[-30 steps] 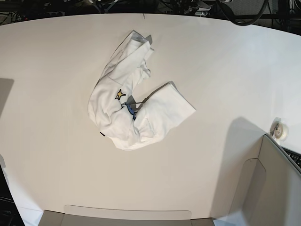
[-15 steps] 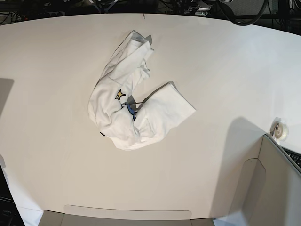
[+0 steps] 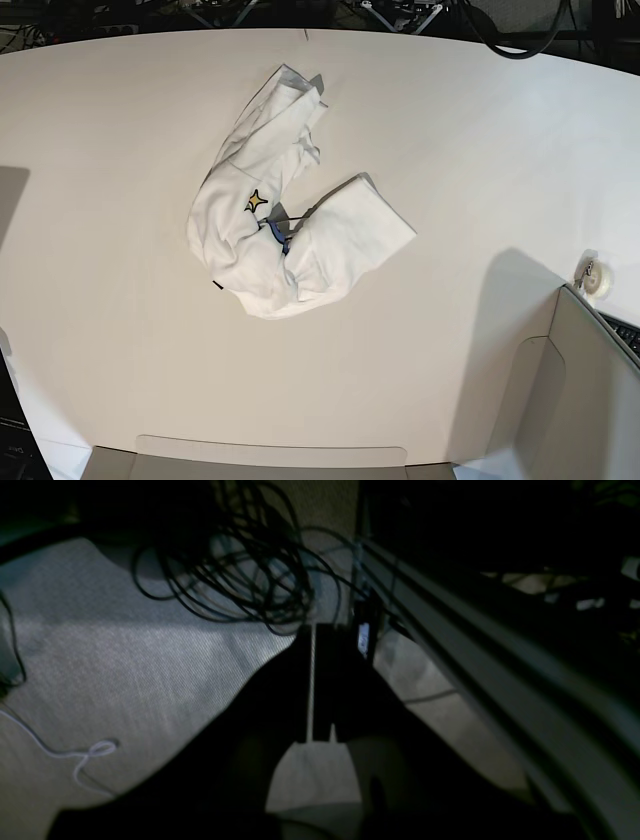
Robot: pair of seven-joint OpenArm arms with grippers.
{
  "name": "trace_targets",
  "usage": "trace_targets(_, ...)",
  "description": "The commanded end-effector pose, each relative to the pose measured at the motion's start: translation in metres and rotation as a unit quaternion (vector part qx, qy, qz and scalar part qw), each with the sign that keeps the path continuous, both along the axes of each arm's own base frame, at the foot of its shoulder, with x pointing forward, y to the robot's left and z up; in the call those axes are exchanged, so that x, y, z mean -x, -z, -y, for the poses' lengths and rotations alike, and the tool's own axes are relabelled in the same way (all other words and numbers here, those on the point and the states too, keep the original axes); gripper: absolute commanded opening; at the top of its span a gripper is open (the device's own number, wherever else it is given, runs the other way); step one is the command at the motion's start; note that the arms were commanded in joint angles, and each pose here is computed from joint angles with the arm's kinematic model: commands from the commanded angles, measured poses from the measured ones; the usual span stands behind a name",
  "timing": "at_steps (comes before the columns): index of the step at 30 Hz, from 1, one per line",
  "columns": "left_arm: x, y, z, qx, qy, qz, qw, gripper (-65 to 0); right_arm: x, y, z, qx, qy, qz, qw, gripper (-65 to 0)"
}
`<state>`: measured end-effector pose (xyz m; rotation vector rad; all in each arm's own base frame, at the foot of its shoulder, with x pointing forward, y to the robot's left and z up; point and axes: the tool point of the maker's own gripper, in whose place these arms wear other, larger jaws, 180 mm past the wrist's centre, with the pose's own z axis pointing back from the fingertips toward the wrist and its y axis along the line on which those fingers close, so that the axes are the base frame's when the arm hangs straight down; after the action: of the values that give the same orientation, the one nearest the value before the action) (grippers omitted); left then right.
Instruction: Layout the t-shirt on the table in an organized manner, then fold the t-shirt properly
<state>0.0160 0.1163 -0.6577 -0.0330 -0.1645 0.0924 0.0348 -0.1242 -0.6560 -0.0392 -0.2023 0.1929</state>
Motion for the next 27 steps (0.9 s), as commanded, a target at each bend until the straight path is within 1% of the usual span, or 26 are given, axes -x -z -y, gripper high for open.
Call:
trace_targets(1, 0.001, -0.003, 0.007, 0.004, -0.002, 0.013, 1.0, -65.0, 0.009, -0.001, -0.002, 0.001, -0.017, 0.0, 0.9999, -65.0)
trace_targets(4, 0.009, -0.01, 0.007, 0.002, -0.003, 0.027, 1.0, -65.0, 0.018, -0.006, -0.002, 0.01, -0.058, 0.009, 0.9982, -65.0)
trace_targets(7, 0.016, -0.018, 0.015, 0.007, -0.007, 0.039, 0.999, -65.0, 0.036, -0.012, -0.001, 0.015, -0.076, 0.01, 0.997, -65.0)
trace_targets(13, 0.038, -0.044, 0.008, -0.003, -0.006, 0.068, 0.998, -65.0, 0.082, -0.036, 0.006, 0.023, -0.077, 0.017, 0.9966, -65.0)
trace_targets(19, 0.056, -0.085, 0.0, -0.014, 0.0, 0.103, 0.995, -65.0, 0.12, -0.073, 0.012, 0.029, -0.076, 0.028, 0.9963, -65.0)
trace_targets(20, 0.059, -0.091, 0.006, -0.008, 0.007, 0.108, 0.994, -65.0, 0.127, -0.079, 0.018, 0.031, -0.073, 0.027, 0.9965, -65.0)
trace_targets(23, 0.069, -0.111, 0.017, 0.006, 0.034, 0.118, 0.992, -65.0, 0.136, -0.089, 0.017, 0.022, -0.058, 0.029, 0.9976, -65.0)
trace_targets(25, 0.077, -0.128, 0.023, 0.017, 0.05, 0.124, 0.991, -65.0, 0.138, -0.096, 0.022, 0.02, -0.076, 0.033, 0.9964, -65.0)
trace_targets(27, 0.08, -0.146, 0.026, 0.034, 0.051, 0.135, 0.989, -65.0, 0.137, -0.104, 0.016, 0.011, -0.092, 0.041, 0.9948, -65.0)
